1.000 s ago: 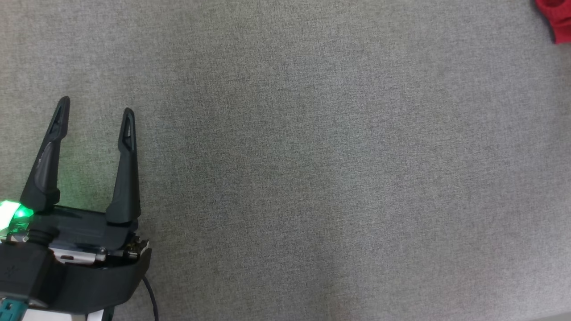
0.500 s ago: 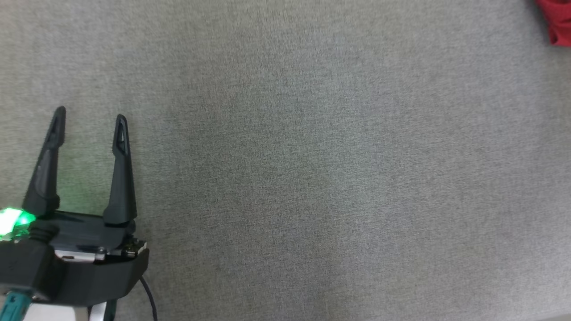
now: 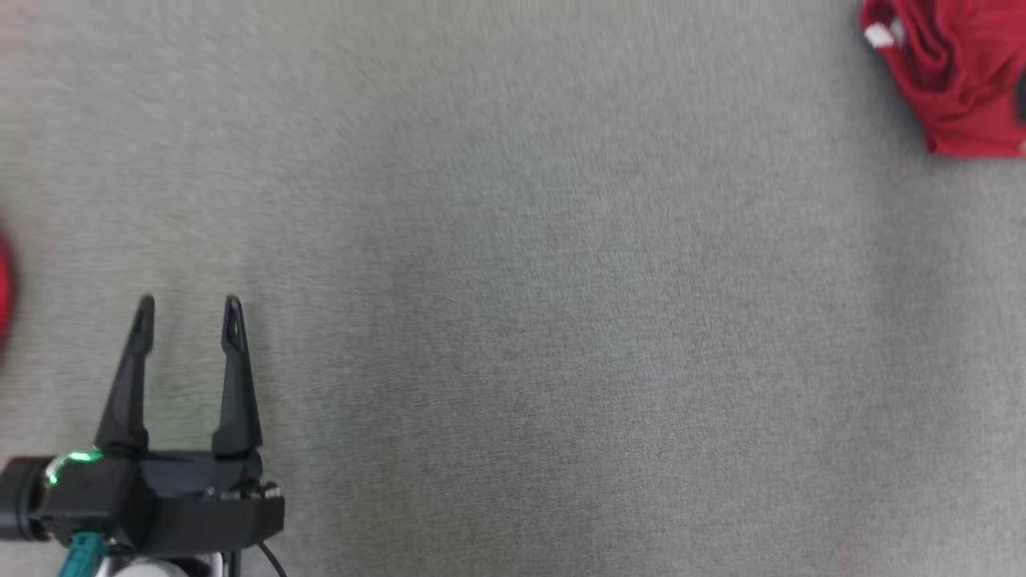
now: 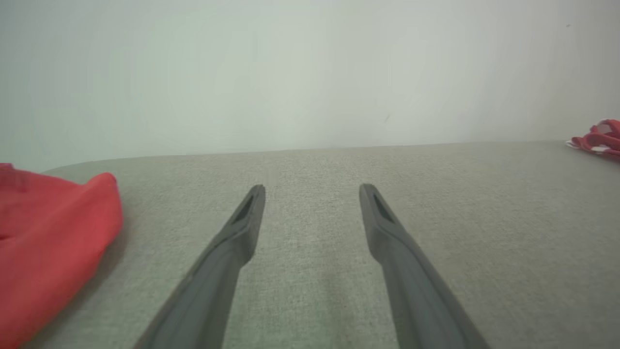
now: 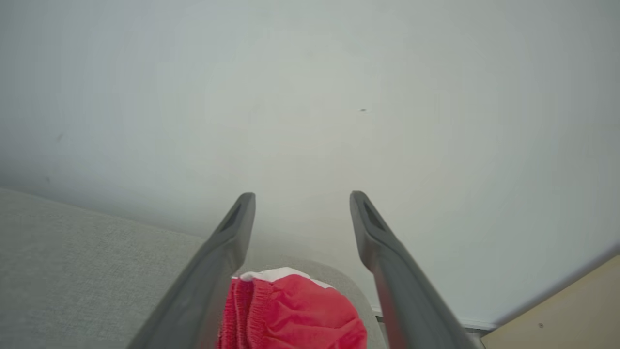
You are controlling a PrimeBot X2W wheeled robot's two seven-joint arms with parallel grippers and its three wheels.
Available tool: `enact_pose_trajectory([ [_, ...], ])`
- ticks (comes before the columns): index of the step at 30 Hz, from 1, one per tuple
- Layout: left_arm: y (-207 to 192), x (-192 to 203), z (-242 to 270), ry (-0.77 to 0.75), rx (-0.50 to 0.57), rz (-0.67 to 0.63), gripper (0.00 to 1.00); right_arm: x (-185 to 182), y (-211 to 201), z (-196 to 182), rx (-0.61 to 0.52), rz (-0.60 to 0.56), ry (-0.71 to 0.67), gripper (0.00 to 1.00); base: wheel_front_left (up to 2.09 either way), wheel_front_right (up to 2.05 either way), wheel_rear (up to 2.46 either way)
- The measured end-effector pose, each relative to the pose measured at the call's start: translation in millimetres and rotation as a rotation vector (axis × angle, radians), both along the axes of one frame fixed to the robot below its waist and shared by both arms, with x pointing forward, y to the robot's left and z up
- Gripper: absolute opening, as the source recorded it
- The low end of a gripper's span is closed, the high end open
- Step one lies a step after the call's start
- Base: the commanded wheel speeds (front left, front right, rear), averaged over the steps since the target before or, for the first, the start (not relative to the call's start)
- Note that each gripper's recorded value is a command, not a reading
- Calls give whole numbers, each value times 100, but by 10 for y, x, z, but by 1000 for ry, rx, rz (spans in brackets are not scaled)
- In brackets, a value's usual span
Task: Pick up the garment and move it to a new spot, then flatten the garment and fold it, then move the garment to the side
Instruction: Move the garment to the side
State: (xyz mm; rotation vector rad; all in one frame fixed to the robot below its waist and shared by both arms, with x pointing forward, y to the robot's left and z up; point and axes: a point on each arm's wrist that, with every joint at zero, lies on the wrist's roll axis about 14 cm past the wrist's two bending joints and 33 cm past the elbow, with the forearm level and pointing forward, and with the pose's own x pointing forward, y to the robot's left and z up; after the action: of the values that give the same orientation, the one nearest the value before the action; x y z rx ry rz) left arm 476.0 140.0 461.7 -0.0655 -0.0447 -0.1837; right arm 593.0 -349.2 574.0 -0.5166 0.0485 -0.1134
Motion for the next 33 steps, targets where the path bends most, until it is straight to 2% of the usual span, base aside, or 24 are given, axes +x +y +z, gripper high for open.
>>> enact_pose_trajectory([
  [6, 162, -246, 90, 13, 2, 61, 100, -266, 372, -195, 119, 62, -39, 100, 0, 0, 0],
  [19, 389, -700, 359, -20, -3, 140, 100, -771, 1135, -373, 269, 195, -62, 100, 0, 0, 0],
  [27, 484, -900, 465, -40, -10, 173, 100, -1174, 1462, -321, 348, 264, -110, 100, 0, 0, 0],
  [33, 468, -981, 498, -48, -19, 172, 100, -1562, 1584, -444, 446, 253, -122, 100, 0, 0, 0],
])
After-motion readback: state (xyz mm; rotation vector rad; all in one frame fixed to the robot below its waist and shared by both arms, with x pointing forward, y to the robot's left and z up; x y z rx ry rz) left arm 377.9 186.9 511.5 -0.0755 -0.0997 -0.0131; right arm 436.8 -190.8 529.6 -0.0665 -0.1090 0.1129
